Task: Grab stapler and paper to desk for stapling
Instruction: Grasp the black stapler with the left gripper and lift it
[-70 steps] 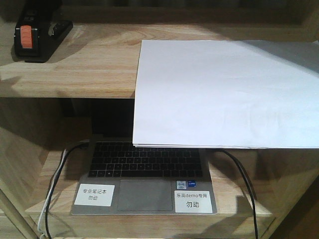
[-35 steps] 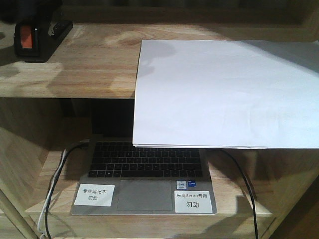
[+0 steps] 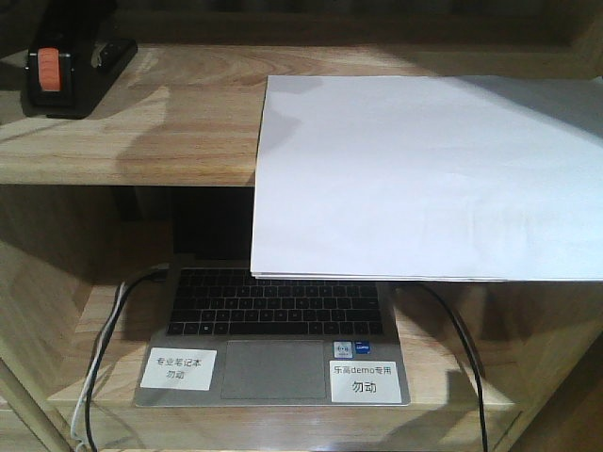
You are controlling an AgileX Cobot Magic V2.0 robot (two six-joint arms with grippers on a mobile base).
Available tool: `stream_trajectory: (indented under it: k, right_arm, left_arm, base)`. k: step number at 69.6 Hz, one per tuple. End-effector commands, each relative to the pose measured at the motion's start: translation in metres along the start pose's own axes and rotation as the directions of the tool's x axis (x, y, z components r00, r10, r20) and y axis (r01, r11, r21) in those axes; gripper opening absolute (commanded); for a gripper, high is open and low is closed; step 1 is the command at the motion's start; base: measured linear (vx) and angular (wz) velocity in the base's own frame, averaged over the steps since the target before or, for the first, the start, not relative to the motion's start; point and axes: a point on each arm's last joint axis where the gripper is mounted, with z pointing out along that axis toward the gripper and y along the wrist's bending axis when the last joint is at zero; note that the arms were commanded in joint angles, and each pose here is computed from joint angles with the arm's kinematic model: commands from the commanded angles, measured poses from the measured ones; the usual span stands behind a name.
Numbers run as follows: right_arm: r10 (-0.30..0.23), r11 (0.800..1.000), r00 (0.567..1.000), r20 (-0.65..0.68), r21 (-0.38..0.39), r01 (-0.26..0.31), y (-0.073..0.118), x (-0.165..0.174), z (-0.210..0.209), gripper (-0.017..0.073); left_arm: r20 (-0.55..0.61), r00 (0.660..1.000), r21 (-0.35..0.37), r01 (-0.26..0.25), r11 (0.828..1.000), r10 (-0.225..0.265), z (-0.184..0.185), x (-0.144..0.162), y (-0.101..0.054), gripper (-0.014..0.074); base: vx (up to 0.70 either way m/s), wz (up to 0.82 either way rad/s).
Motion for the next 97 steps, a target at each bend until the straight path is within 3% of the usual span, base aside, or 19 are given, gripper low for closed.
stream_trajectory:
  k: [1, 18, 25, 32, 46, 63, 73, 89, 97]
  right_arm:
    - [-0.015, 1.0, 0.997, 0.076, 0.0, 0.015, 0.0, -0.005, -0.001, -0.001]
    - [-0.015, 1.0, 0.997, 0.076, 0.0, 0.015, 0.0, -0.005, -0.001, -0.001]
    - [-0.015, 1.0, 0.997, 0.076, 0.0, 0.015, 0.0, -0.005, -0.001, -0.001]
    - [-0.015, 1.0, 0.997, 0.076, 0.0, 0.015, 0.0, -0.005, -0.001, -0.001]
    - [-0.015, 1.0, 0.997, 0.076, 0.0, 0.015, 0.0, -0.005, -0.001, -0.001]
    - [-0.015, 1.0, 0.997, 0.076, 0.0, 0.015, 0.0, -0.005, -0.001, -0.001]
    - [-0.015, 1.0, 0.997, 0.076, 0.0, 0.015, 0.0, -0.005, -0.001, -0.001]
    - [-0.015, 1.0, 0.997, 0.076, 0.0, 0.015, 0.0, -0.005, -0.001, -0.001]
    - [-0.015, 1.0, 0.997, 0.076, 0.0, 0.015, 0.0, -0.005, -0.001, -0.001]
  left_arm:
    - [0.053, 0.999, -0.01, 0.007, 1.0, -0.007, -0.007, -0.01, 0.001, 0.0465]
    - [-0.034, 0.999, -0.016, 0.01, 1.0, -0.011, 0.013, -0.001, 0.0, 0.0461]
    - [-0.068, 0.998, -0.023, 0.006, 1.0, -0.008, 0.015, 0.002, 0.0, 0.041]
    - [-0.08, 0.997, -0.038, -0.005, 0.999, 0.002, 0.015, 0.003, 0.002, 0.0315]
    - [-0.072, 0.997, -0.062, -0.025, 0.998, 0.02, 0.012, 0.002, 0.004, -0.0009]
    - [0.041, 0.999, -0.022, 0.006, 1.0, -0.005, -0.022, -0.009, 0.002, -0.0006]
    - [0.099, 0.995, 0.053, -0.025, 0.998, 0.02, -0.053, -0.005, -0.003, -0.0006]
    - [0.153, 0.988, 0.148, -0.056, 0.987, 0.033, -0.087, 0.035, -0.009, -0.0006]
    - [0.197, 0.979, 0.184, -0.098, 0.978, 0.061, -0.107, 0.058, -0.011, -0.0006]
  base:
    - [0.0, 0.0]
    - [0.0, 0.0]
    - [0.0, 0.0]
    - [0.0, 0.0]
    - [0.0, 0.0]
    - [0.0, 0.0]
    - [0.0, 0.0]
    - [0.0, 0.0]
    - [0.0, 0.0]
